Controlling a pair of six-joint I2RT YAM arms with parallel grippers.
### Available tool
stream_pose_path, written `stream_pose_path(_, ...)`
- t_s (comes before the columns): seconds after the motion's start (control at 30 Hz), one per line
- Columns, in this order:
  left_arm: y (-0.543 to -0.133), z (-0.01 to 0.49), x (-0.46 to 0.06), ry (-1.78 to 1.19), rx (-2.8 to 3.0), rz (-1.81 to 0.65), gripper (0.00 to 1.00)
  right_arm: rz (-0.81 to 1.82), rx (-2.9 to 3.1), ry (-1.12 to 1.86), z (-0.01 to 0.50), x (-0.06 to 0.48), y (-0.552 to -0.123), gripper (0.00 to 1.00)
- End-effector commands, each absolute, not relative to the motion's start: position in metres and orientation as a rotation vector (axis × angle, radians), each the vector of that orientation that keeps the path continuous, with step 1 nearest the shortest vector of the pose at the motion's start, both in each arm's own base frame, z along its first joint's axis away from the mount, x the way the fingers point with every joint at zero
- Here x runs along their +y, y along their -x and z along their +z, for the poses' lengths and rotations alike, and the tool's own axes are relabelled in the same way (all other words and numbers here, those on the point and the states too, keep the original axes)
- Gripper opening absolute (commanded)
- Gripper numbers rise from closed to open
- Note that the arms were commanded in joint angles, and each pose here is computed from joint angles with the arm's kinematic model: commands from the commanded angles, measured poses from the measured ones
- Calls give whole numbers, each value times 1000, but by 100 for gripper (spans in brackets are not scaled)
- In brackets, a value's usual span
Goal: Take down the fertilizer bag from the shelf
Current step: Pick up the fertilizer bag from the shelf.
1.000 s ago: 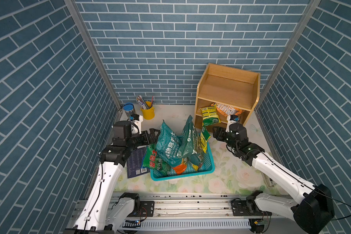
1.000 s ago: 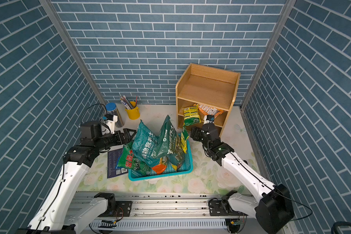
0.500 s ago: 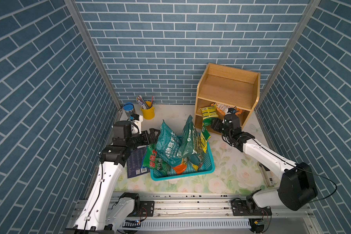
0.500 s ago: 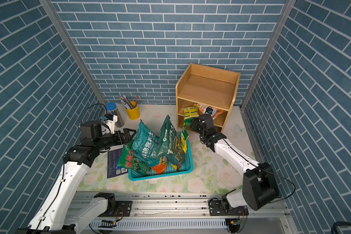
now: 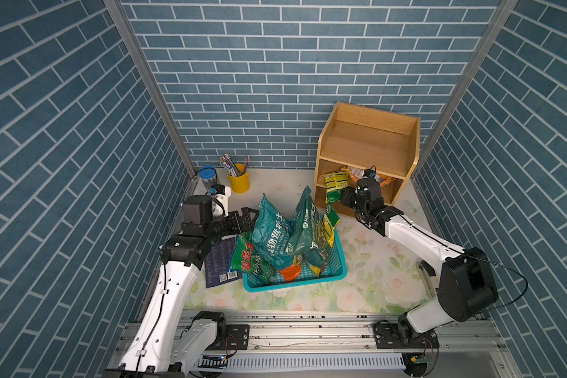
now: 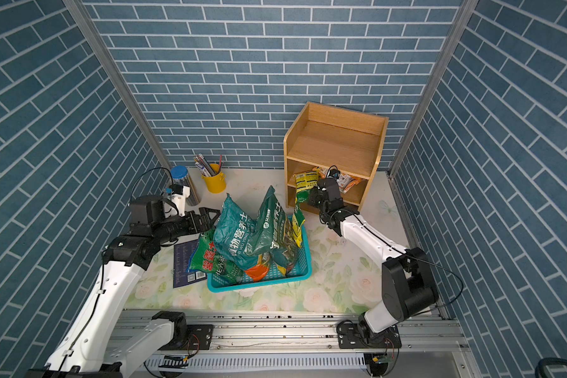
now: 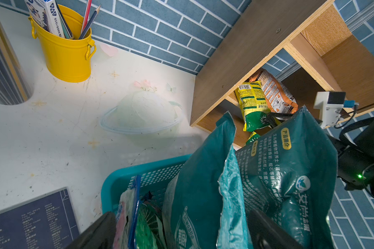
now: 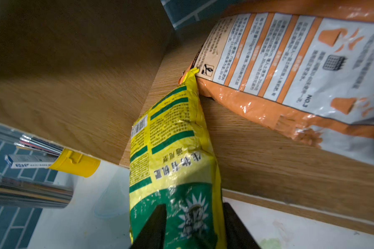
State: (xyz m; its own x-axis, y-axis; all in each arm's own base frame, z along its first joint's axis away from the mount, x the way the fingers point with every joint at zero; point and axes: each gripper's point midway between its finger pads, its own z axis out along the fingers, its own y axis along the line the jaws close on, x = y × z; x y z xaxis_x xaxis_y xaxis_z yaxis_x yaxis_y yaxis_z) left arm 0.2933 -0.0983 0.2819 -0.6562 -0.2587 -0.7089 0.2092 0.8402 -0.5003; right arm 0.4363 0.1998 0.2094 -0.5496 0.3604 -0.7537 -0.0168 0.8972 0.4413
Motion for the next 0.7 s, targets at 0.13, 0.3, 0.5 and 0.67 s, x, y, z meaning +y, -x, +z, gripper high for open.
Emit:
stream_pose_path(0.13, -294, 277, -98, 31, 2180, -701, 100, 512, 2111, -235, 209, 209, -450, 0)
stream_pose_path(0.3, -294, 278, -98, 31, 2178, -701, 100, 538, 2052, -230, 230, 205, -442, 0)
stream_pose_path(0.5, -293, 278, -98, 31, 2179, -702, 100, 644, 1912, -200, 285, 201, -416, 0)
stream_pose_path(0.67, -294, 278, -98, 30, 2178, -702, 100, 723, 1817, -171, 335, 200, -386, 0)
